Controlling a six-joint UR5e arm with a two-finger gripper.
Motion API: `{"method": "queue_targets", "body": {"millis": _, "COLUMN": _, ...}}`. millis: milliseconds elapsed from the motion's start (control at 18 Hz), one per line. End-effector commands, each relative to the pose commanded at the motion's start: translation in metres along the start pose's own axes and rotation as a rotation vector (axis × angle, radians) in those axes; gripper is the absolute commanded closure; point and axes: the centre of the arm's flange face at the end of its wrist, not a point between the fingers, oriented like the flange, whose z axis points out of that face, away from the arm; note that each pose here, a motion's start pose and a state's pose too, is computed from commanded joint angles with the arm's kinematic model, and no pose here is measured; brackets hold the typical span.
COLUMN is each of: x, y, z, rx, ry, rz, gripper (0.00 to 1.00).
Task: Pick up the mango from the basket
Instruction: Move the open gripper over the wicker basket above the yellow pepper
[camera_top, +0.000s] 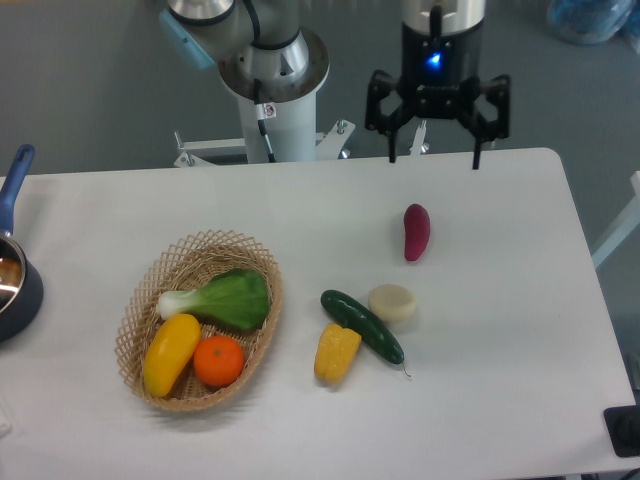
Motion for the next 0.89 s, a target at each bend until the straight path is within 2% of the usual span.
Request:
{"method": "queue_targets", "body": {"millis": 333, "x": 0.006, "y": 0.001, "z": 0.003, "rx": 0.0, "ry": 0.009, "rz": 0.007, "gripper": 0.0}}
{"method": "queue_targets", "body": {"millis": 556, "x": 0.031, "y": 0.005, "z": 0.037, "rx": -0.012, "ry": 0.077, "rz": 0.025, "gripper": 0.0}}
{"method": "queue_targets", "body": {"millis": 778, "x": 0.044, "y": -0.003, "z": 0.043, "rx": 0.026, "ry": 0.104, "rz": 0.039, "gripper": 0.0}}
{"method": "queue_targets", "body": {"millis": 833, "x": 0.045, "y": -0.003, "z": 0.045, "rx": 0.024, "ry": 0.107, "rz": 0.029, "gripper": 0.0}}
{"method": "queue_targets", "body": {"millis": 889, "x": 0.053, "y": -0.006, "z": 0.053, "rx": 0.022, "ry": 0.132, "rz": -0.039, "gripper": 0.0}}
